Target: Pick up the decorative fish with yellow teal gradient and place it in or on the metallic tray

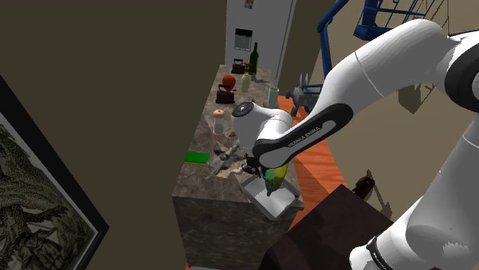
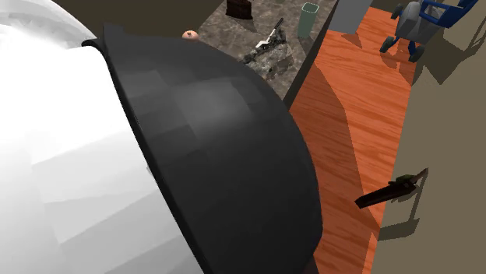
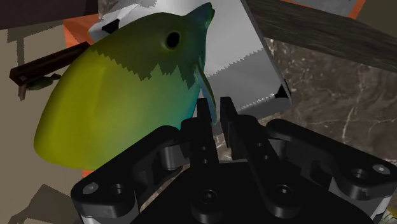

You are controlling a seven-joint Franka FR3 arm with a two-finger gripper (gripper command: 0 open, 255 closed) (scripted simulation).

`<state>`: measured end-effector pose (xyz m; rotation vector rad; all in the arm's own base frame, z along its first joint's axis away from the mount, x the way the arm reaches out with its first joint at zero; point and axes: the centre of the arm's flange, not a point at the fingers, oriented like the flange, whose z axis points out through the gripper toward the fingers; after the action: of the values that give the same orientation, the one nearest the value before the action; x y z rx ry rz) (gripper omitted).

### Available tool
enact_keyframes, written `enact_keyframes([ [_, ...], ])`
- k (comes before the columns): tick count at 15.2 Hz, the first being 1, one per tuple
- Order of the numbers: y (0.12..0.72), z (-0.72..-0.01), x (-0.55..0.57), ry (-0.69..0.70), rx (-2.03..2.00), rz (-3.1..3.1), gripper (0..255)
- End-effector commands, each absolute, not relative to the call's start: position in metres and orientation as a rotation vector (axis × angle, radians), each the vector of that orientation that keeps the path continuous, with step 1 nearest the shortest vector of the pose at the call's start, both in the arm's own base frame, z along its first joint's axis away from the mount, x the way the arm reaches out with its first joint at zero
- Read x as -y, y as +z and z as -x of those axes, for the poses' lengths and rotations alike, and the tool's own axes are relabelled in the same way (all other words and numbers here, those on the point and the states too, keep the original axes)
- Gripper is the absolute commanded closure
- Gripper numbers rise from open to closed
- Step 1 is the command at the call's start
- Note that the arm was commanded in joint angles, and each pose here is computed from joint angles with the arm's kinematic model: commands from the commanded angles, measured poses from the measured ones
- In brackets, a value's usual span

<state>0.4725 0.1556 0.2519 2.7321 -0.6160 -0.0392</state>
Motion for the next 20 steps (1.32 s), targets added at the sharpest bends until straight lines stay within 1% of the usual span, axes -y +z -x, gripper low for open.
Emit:
enact_keyframes([
  [1,0.241,-0.472,-0.155,-0.038,0.616,-2.732,255],
  [8,0.206,-0.472,-0.155,-0.038,0.616,-2.732,255],
  [16,0.206,-0.472,-0.155,-0.038,0.616,-2.732,255],
  [17,0.206,-0.472,-0.155,-0.038,0.616,-2.732,0],
  [20,0.206,-0.472,-0.155,-0.038,0.616,-2.732,0],
])
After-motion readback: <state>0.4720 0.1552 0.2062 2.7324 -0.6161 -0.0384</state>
